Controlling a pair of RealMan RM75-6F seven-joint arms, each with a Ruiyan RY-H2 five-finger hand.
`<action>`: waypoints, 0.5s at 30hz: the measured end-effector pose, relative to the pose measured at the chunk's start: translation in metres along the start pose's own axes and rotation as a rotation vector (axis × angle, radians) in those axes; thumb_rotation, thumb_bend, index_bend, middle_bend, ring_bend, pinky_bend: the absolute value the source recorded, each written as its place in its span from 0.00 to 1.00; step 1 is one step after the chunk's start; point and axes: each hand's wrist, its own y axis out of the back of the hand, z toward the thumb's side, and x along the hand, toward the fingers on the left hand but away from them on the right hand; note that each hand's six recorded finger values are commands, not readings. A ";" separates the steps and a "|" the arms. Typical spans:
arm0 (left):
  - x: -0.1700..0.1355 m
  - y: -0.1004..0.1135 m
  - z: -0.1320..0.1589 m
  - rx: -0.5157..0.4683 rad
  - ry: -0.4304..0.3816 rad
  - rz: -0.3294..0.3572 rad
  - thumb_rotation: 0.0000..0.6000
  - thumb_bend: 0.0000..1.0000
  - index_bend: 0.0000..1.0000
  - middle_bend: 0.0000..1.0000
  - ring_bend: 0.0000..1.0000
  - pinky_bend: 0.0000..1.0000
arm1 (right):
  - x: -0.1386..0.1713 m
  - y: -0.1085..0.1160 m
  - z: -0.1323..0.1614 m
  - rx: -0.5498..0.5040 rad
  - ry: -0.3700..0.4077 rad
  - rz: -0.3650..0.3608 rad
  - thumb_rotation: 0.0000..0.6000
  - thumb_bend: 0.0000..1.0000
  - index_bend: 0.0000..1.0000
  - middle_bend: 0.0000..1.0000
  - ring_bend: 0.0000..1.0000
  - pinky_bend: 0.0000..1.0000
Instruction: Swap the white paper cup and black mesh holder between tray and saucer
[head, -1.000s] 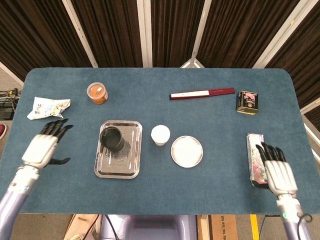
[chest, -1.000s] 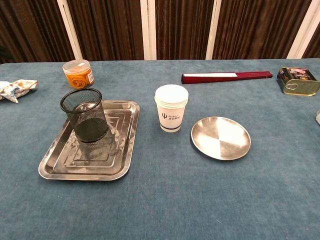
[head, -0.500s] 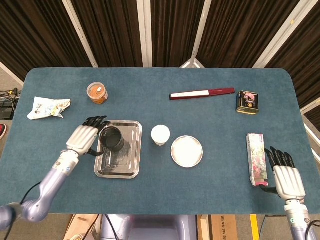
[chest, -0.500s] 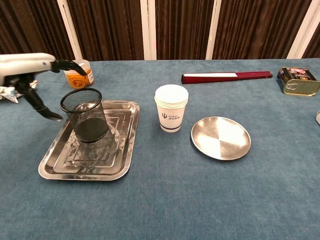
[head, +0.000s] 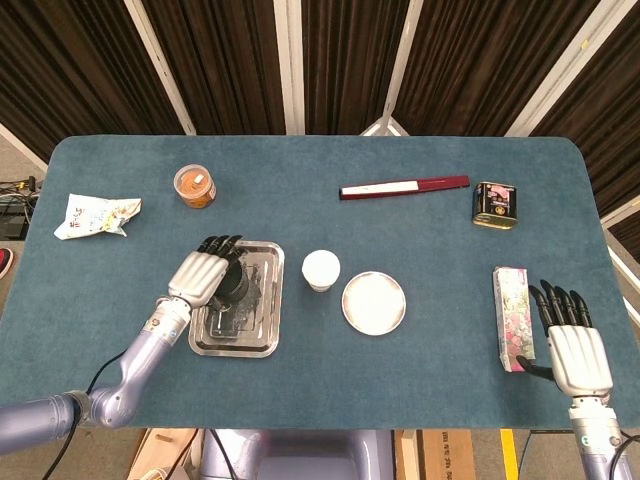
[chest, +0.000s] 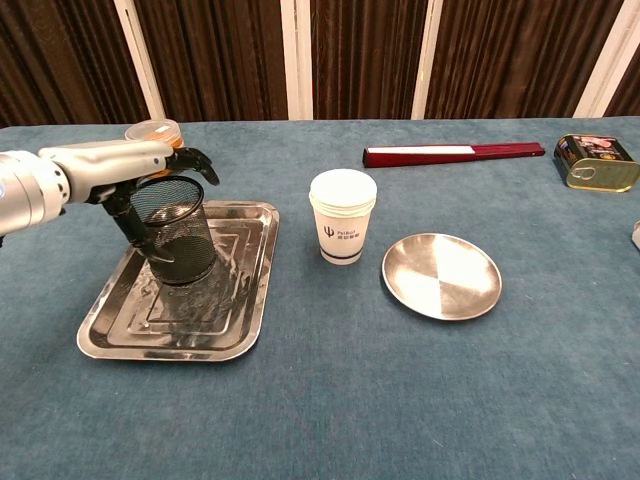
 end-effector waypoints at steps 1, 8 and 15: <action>0.000 0.000 0.001 -0.001 -0.004 0.004 1.00 0.25 0.25 0.06 0.04 0.16 | 0.000 0.001 0.000 0.000 0.004 -0.010 1.00 0.00 0.00 0.00 0.00 0.00; 0.002 0.004 0.004 0.013 -0.033 0.048 1.00 0.50 0.39 0.29 0.20 0.30 | 0.002 0.003 0.000 -0.014 0.004 -0.032 1.00 0.00 0.00 0.00 0.00 0.00; 0.002 0.007 0.002 0.059 -0.023 0.089 1.00 0.55 0.46 0.39 0.31 0.38 | 0.003 0.003 0.000 -0.026 0.002 -0.031 1.00 0.00 0.00 0.00 0.00 0.00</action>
